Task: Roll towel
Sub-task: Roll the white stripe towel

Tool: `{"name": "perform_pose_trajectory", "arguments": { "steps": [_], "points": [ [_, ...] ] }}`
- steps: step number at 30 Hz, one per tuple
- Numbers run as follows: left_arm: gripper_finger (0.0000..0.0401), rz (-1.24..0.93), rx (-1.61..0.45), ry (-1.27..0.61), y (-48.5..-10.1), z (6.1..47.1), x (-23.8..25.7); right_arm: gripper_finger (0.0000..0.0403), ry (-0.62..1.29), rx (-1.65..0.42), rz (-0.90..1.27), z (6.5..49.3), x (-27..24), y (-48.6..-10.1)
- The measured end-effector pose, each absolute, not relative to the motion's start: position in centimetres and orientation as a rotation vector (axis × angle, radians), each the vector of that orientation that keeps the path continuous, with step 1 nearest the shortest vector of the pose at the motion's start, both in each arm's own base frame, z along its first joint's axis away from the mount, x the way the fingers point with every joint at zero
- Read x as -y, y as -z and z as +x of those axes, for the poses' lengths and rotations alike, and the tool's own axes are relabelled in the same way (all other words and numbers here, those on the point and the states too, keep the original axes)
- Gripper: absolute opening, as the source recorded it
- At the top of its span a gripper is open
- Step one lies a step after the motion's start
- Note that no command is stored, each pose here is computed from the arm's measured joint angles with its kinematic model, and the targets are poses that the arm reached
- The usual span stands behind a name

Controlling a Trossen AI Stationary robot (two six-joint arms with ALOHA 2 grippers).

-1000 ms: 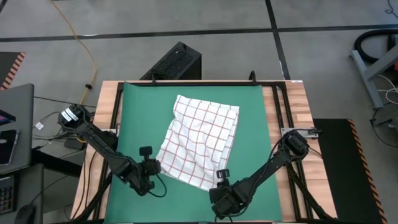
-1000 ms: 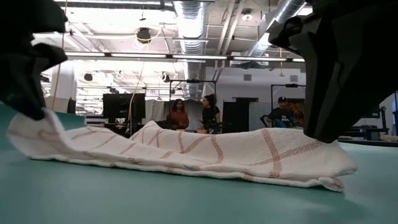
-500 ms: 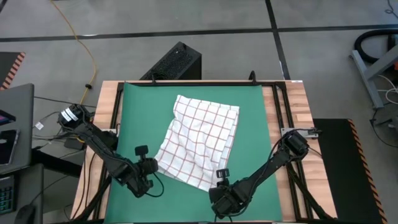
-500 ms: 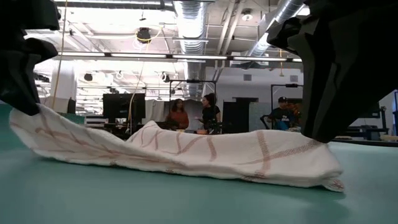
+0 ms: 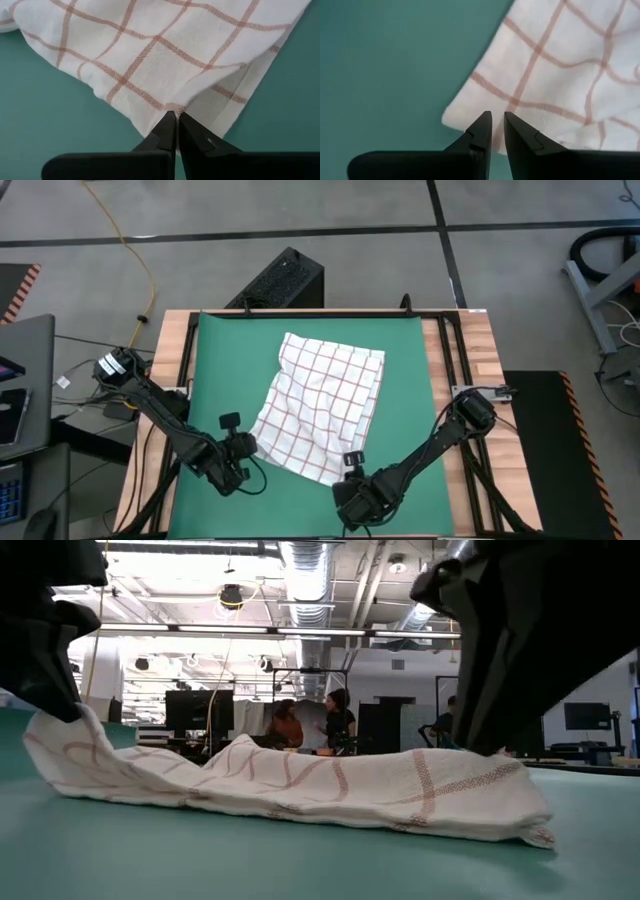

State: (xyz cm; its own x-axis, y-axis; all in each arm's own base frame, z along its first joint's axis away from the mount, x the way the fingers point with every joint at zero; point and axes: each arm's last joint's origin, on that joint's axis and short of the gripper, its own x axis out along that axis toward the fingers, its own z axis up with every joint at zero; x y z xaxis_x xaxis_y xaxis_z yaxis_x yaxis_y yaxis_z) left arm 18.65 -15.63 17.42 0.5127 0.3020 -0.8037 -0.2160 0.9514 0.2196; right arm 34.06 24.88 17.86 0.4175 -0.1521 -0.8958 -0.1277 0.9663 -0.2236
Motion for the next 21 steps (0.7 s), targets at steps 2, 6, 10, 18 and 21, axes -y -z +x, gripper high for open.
{"name": "perform_pose_trajectory", "arguments": {
  "steps": [2, 6, 10, 18, 21],
  "points": [
    [0.0000, 0.100, -0.989, -0.314, -17.4, 18.6, 15.6, 0.0073, 0.018, -1.157, -0.253, 33.8, -24.9, -17.5],
    [0.0000, 0.100, -0.990, -0.314, -17.4, 18.6, 15.6, 0.0073, 0.011, -1.162, -0.242, 33.7, -24.9, -16.9],
    [0.0000, 0.100, -0.990, -0.313, -17.4, 18.6, 15.6, 0.0073, 0.025, -1.166, -0.222, 33.5, -24.8, -16.3],
    [0.0000, 0.078, -1.035, -0.283, -17.3, 18.5, 15.7, 0.0073, -0.006, -1.174, -0.178, 33.3, -24.7, -15.3],
    [0.0003, 0.080, -1.074, -0.247, -17.2, 18.4, 15.8, 0.0073, -0.006, -1.173, -0.177, 33.4, -24.7, -15.3]
  ]
}}
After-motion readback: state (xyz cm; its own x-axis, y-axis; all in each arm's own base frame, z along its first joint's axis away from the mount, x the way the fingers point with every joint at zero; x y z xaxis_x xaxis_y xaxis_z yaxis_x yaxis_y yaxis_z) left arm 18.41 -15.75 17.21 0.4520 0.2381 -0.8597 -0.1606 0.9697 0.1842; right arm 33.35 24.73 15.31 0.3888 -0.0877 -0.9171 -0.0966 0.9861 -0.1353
